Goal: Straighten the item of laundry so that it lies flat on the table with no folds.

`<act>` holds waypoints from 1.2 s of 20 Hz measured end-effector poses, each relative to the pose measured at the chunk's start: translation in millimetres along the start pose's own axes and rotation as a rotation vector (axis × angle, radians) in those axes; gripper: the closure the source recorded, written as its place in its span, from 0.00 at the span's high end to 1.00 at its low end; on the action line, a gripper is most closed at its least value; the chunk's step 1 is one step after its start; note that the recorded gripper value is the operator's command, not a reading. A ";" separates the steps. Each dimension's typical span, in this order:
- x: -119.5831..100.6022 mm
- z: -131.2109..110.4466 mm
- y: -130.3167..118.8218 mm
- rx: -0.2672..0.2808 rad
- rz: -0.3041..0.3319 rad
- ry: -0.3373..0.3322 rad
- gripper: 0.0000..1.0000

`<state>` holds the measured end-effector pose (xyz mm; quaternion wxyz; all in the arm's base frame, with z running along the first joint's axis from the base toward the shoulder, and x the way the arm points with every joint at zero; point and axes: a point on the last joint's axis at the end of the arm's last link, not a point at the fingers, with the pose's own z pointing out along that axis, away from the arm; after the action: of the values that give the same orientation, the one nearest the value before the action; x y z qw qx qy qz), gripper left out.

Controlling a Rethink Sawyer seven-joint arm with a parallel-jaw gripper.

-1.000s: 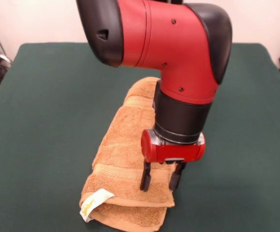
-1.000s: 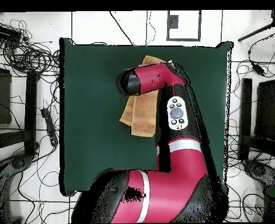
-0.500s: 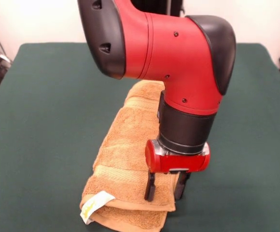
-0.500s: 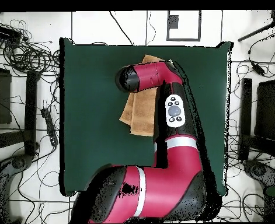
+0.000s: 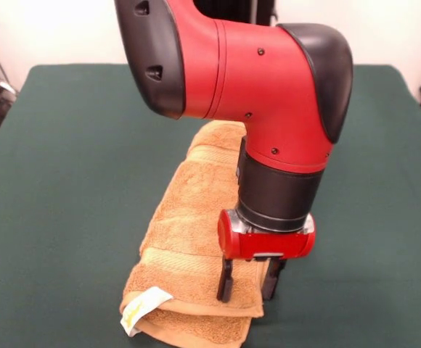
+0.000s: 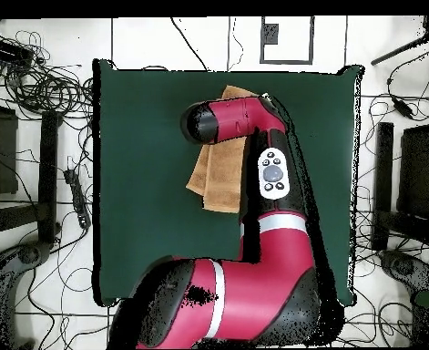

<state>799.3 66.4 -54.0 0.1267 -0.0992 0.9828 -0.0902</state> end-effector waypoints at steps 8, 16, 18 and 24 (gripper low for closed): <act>0.4 2.2 -0.9 0.008 -0.008 -0.045 1.00; 2.7 2.6 -1.3 0.006 -0.005 -0.071 1.00; 2.8 2.6 -1.4 0.006 -0.004 -0.072 1.00; 2.9 2.5 -0.8 0.010 -0.008 -0.076 1.00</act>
<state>797.3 64.6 -56.9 0.1643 -0.1059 0.9764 -0.0920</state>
